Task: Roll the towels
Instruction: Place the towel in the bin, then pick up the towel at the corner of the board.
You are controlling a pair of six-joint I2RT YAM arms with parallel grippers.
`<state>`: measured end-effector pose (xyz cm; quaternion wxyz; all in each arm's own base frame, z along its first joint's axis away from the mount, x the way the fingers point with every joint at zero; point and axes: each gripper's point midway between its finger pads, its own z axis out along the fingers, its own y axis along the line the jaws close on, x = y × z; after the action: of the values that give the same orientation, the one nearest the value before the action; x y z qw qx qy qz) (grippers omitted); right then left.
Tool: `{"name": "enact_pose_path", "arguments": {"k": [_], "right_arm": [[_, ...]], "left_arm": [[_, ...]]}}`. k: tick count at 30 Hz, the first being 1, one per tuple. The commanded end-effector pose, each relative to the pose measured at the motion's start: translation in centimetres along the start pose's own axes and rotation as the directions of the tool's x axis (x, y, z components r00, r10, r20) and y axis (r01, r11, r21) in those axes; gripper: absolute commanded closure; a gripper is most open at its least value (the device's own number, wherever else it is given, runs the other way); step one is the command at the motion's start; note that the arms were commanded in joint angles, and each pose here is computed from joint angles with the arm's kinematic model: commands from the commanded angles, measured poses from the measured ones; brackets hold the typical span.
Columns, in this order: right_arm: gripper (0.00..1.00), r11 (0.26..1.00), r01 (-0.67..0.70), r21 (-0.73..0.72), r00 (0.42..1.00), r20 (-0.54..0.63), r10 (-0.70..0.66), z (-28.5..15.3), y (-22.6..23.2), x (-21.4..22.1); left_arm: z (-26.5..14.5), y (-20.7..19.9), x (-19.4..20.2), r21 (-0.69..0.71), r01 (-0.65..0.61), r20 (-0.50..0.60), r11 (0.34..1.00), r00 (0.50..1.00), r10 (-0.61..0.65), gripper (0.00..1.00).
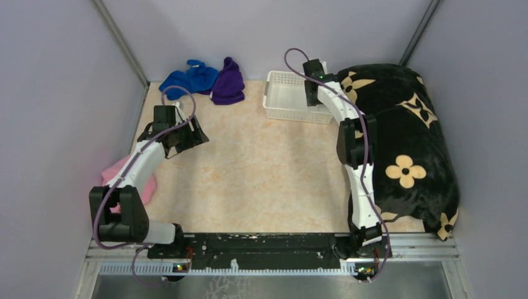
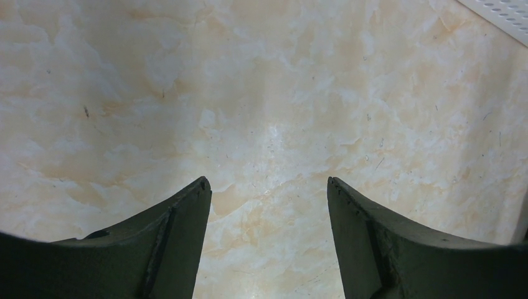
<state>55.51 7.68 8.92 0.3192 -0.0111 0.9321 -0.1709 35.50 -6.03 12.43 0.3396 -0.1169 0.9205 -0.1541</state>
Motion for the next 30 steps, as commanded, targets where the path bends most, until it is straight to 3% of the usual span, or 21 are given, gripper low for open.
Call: {"name": "enact_pose_path", "arguments": {"k": [1,5,8,9,14,22,30], "right_arm": [[0.34,0.994,-0.075,-0.078,0.982,0.166,0.087,-7.6,-2.7,-5.5],[0.31,0.978,-0.094,-0.188,0.959,0.247,0.14,-12.5,-3.3,-5.3],[0.27,0.951,-0.104,-0.292,0.927,0.318,0.199,-16.0,-3.7,-2.7],[0.25,0.936,-0.111,-0.333,0.898,0.37,0.238,-18.6,-4.5,-2.3],[0.21,0.877,-0.108,-0.469,0.833,0.439,0.337,-22.8,-4.7,2.0],[0.2,0.793,-0.078,-0.604,0.808,0.428,0.406,-25.1,-3.5,8.1],[0.2,0.77,-0.064,-0.635,0.803,0.426,0.417,-25.8,-3.3,10.3]], "left_arm": [[0.1,-0.3,-0.5,0.031,-0.028,0.012,0.999,1.0,0.027,0.26],[0.7,-0.5,-1.9,0.02,-0.032,0.022,0.999,0.999,0.032,0.26],[1.6,-1.1,-3.9,0.019,-0.007,0.029,1.0,1.0,0.006,0.26],[2.2,-1.4,-4.8,0.019,-0.001,0.043,1.0,0.999,0.0,0.26],[6.8,-2.8,-8.7,0.042,0.051,0.04,0.998,0.998,-0.052,0.26],[14.0,-3.9,-14.7,0.094,0.09,0.143,0.992,0.984,-0.103,0.27],[20.8,-3.6,-18.2,0.116,0.092,0.236,0.989,0.965,-0.118,0.31]]}}
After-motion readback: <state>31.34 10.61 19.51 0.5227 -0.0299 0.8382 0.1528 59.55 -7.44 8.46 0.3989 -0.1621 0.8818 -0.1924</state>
